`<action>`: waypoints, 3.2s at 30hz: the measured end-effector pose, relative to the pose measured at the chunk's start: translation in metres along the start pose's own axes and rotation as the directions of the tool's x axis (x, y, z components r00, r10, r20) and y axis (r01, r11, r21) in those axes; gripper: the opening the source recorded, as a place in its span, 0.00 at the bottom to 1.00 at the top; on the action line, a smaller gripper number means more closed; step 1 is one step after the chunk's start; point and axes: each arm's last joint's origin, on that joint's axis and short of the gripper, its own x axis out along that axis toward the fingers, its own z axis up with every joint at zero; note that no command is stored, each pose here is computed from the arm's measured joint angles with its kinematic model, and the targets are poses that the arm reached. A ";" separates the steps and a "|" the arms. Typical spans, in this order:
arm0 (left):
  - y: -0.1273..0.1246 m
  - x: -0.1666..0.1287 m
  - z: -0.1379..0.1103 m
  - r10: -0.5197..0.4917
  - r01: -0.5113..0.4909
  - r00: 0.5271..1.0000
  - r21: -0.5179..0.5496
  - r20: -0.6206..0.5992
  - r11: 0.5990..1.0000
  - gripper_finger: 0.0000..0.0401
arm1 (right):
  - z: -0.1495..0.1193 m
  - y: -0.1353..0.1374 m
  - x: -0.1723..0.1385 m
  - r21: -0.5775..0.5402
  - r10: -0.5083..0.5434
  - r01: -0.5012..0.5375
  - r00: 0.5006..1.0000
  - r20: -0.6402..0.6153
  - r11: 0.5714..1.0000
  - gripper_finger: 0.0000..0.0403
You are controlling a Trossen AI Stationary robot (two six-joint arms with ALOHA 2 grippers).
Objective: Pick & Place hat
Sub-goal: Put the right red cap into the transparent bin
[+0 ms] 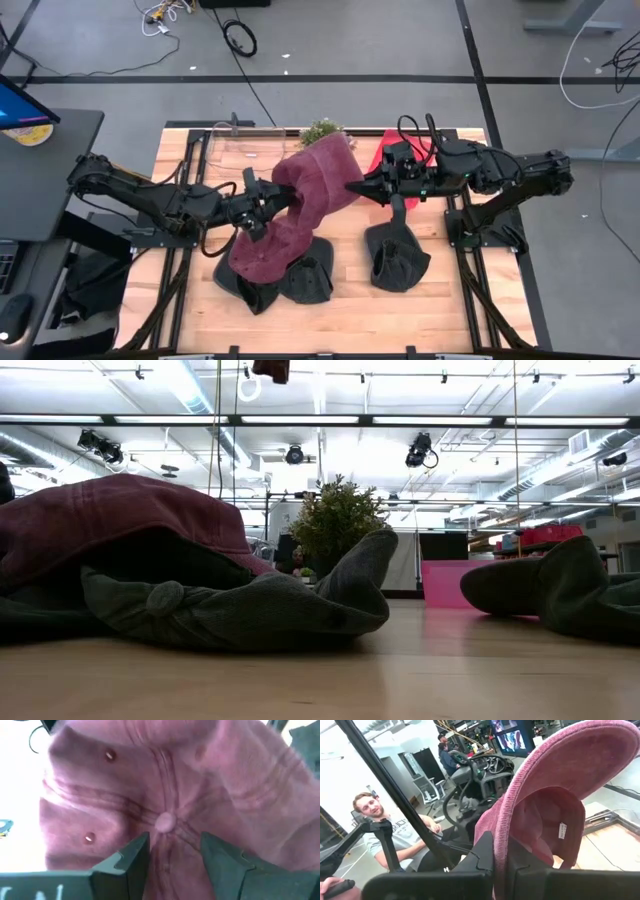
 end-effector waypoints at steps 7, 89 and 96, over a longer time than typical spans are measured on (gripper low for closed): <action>-0.001 0.000 0.000 -0.009 0.009 1.000 0.002 -0.003 1.000 0.45 | 0.000 0.000 0.000 0.001 0.002 -0.002 1.000 0.000 1.000 0.02; 0.079 -0.106 0.005 0.362 -0.364 0.931 -0.035 -0.051 0.931 0.01 | -0.021 -0.021 0.025 -0.100 0.018 -0.041 0.975 -0.221 0.994 0.69; 0.081 -0.114 -0.017 0.297 -0.297 0.951 0.018 -0.091 0.955 0.01 | -0.027 -0.025 0.022 -0.115 -0.042 0.010 0.959 -0.281 0.993 0.77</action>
